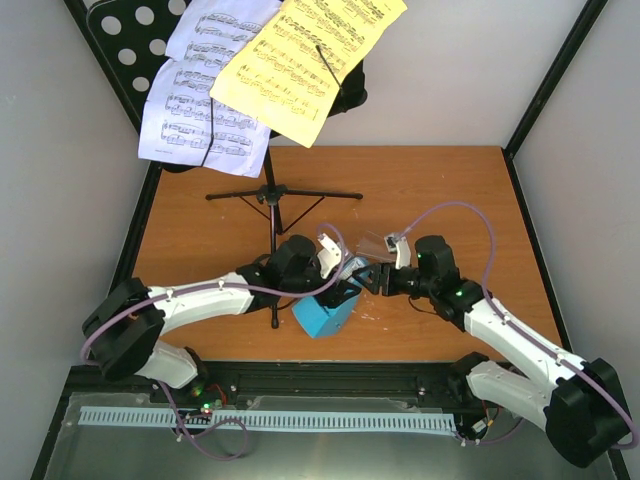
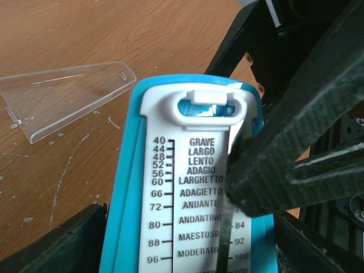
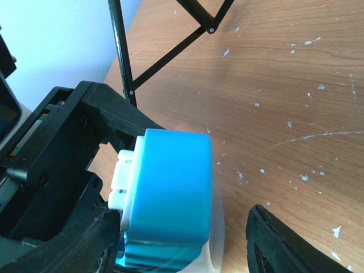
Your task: Pack up the instrument practice props
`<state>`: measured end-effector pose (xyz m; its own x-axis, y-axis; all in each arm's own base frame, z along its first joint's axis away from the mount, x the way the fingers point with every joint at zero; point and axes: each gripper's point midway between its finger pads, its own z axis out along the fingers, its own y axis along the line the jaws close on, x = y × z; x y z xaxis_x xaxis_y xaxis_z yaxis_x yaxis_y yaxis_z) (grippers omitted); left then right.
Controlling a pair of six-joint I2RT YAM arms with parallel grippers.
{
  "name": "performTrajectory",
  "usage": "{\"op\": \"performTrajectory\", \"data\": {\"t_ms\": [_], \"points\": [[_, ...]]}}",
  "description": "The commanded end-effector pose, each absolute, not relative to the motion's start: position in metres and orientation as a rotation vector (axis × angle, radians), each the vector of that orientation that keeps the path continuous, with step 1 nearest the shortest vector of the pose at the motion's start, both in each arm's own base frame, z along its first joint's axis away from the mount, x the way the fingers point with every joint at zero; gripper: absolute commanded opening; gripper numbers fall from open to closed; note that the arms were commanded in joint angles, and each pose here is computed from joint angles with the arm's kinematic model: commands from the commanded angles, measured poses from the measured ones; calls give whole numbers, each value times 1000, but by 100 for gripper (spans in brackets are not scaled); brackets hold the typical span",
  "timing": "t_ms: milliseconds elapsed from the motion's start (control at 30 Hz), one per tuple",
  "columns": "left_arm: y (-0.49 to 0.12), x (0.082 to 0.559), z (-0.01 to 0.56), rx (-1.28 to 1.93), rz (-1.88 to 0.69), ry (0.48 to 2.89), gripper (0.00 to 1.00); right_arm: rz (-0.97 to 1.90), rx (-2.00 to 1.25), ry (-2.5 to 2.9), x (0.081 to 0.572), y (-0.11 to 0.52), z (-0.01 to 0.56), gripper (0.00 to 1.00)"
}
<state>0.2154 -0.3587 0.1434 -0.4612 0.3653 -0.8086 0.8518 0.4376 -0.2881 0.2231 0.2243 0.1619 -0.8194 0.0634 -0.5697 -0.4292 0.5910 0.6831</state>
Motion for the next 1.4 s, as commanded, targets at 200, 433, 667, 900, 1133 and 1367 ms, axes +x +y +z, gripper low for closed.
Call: {"op": "performTrajectory", "data": {"t_ms": [200,433,667,900,1133,1367], "points": [[-368,211,189,975,-996,1850,37,1135,-338,2230,233,239,169,49],[-362,212,193,932,-990,1864,61,1098,-410,2126,231,235,189,34],[-356,204,222,858,-1075,1805,95,1028,-525,2054,224,230,194,24],[-337,196,245,743,-1141,1811,99,910,-666,1912,222,229,218,24],[-318,198,230,619,-1244,1932,99,726,-819,1769,220,243,235,21],[-304,193,221,568,-1319,1942,99,648,-978,1672,216,271,233,19]]}}
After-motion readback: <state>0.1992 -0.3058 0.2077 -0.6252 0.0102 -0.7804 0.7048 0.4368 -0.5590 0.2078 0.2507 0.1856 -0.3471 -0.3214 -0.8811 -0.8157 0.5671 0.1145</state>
